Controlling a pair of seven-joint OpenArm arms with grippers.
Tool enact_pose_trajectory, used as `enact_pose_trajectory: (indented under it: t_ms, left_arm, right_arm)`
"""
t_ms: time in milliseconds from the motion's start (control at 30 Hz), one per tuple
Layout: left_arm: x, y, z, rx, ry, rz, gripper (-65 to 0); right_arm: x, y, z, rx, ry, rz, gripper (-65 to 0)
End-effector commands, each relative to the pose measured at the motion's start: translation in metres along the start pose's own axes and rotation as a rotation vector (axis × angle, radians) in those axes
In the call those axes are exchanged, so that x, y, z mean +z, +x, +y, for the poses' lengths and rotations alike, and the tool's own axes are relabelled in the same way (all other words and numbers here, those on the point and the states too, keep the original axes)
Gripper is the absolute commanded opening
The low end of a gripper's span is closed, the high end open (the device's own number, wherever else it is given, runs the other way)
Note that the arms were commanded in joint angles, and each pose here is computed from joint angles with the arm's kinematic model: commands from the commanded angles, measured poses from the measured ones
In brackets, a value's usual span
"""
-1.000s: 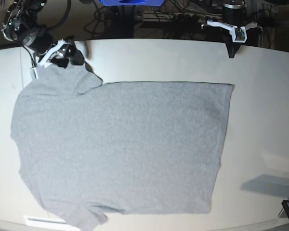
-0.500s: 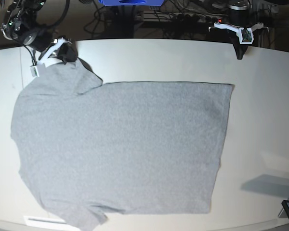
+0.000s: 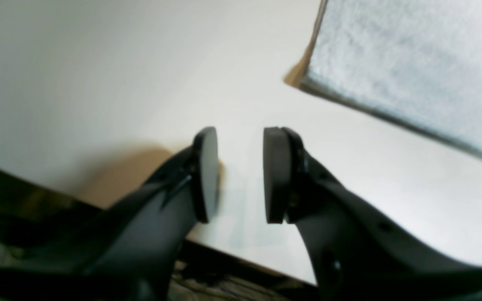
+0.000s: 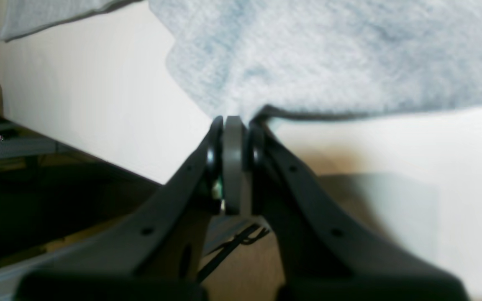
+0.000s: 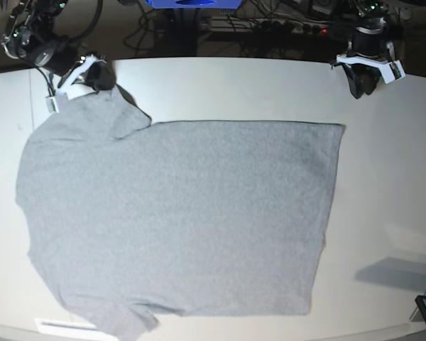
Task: Fold the T-shirt properly
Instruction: 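Lower the left gripper and pinch the shirt's other shoulder corner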
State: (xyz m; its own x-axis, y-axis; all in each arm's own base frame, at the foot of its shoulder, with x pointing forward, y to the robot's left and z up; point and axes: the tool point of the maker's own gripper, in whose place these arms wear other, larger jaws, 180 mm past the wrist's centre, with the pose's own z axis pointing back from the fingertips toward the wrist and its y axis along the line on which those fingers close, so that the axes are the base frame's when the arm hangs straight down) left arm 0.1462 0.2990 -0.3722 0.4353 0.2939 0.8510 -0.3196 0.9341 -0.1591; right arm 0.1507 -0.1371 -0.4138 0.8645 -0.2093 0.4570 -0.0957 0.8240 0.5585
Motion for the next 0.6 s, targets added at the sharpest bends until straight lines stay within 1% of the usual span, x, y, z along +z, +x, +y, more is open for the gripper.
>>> enact_pose_trajectory:
  t_ms: [0, 33, 100, 200, 367, 567]
  left_arm:
    - [0.001, 0.013, -0.003, 0.004, -0.035, -0.029, -45.5]
    - [-0.002, 0.015, -0.003, 0.02, -0.048, -0.025, -45.5]
    - [-0.007, 0.016, 0.005, 0.043, -0.03, 0.003, -45.3]
    - [-0.019, 0.016, 0.005, 0.076, -0.03, 0.047, -45.2]
    - [-0.034, 0.02, -0.008, 0.142, -0.071, 0.079, -45.2]
    - [-0.044, 0.022, -0.019, 0.145, -0.098, 0.107, -45.3]
  right_arm:
    - [0.003, 0.002, 0.0, 0.016, -0.003, -0.001, -65.0]
    - [0.003, 0.002, 0.0, 0.016, -0.004, 0.0, -65.0]
    - [0.003, 0.002, 0.0, 0.016, -0.004, 0.002, -65.0]
    - [0.003, 0.001, 0.0, 0.014, -0.005, 0.003, -65.0]
    - [0.003, 0.001, -0.001, 0.012, -0.007, 0.006, -65.0]
    - [0.003, 0.001, -0.001, 0.012, -0.007, 0.006, -65.0]
